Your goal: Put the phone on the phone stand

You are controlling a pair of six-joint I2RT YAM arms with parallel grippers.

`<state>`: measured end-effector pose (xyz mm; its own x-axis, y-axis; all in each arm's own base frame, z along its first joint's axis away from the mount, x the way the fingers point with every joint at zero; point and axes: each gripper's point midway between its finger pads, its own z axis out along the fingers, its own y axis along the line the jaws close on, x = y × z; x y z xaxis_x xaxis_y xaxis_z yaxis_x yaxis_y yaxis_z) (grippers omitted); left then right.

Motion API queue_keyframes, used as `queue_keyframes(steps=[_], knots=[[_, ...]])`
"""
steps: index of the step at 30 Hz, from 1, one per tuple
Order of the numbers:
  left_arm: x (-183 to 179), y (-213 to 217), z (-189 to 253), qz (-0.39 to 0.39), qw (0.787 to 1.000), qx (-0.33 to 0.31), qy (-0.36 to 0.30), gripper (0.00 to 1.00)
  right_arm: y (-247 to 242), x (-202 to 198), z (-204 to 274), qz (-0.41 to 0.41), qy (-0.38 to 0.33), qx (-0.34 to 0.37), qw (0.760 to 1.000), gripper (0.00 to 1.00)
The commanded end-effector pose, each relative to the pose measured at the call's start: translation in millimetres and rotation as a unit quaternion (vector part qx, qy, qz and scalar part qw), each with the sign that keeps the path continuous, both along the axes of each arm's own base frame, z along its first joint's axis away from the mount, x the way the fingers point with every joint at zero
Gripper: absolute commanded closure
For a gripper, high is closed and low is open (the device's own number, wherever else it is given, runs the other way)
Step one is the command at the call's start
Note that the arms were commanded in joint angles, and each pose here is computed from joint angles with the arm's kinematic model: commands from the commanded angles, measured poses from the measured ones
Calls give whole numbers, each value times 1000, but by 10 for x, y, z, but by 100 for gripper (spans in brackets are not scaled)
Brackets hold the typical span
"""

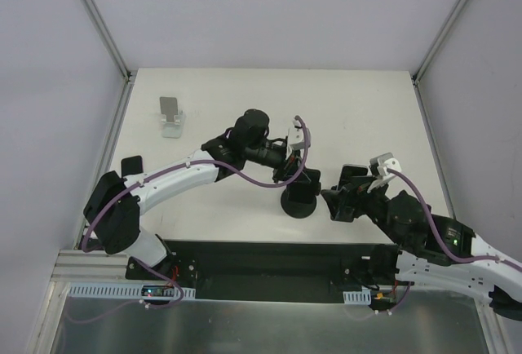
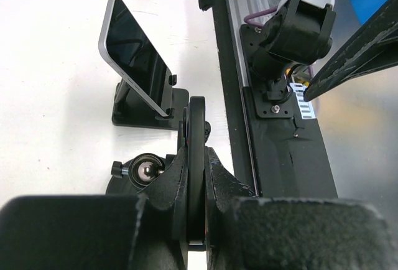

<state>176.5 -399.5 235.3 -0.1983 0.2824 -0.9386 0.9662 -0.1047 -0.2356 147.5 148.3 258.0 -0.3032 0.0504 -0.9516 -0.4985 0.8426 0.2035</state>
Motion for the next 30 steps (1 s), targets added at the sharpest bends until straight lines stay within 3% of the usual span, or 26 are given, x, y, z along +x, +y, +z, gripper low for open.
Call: queue_keyframes(steps=[1,2,5,6,9,13,16,18,19,21,23,25,26,27,30], knots=[[73,-68,250,9,999,-44,-14,94,-22,29,-30,-11,1,-11,1000,3],[84,-43,278,16,999,-42,3,64,-8,27,-35,-9,2,-13,1000,3],[195,134,476,39,997,-60,32,44,27,19,-56,-3,6,-18,1000,3],[221,213,455,51,996,-61,40,3,32,15,-63,-2,7,-18,1000,2],[322,523,644,101,991,-80,35,1,33,0,-65,3,7,-12,1000,3],[765,1005,737,275,959,-54,28,1,-2,-5,-47,3,0,-6,1000,2],[1125,1581,664,428,901,-22,64,1,-15,-24,-6,10,-6,1,1000,2],[1473,2204,522,566,821,16,80,1,-29,-33,12,14,-10,4,1000,2],[1574,2416,478,605,791,28,82,1,-30,-38,17,15,-11,4,1000,2],[1862,3005,338,695,710,48,97,1,-50,-42,35,16,-15,7,1000,2],[2044,3353,89,739,657,70,130,1,-66,-51,49,19,-20,9,1000,2],[2215,3618,127,758,633,62,142,1,-72,-67,47,24,-21,8,999,2],[2331,3700,-11,762,628,93,128,1,-81,-75,61,26,-22,13,999,2],[2453,3864,29,783,605,107,100,1,-82,-82,58,28,-21,13,999,2],[2844,4080,-217,775,604,174,68,1,-94,-93,67,30,-23,17,999,2]])
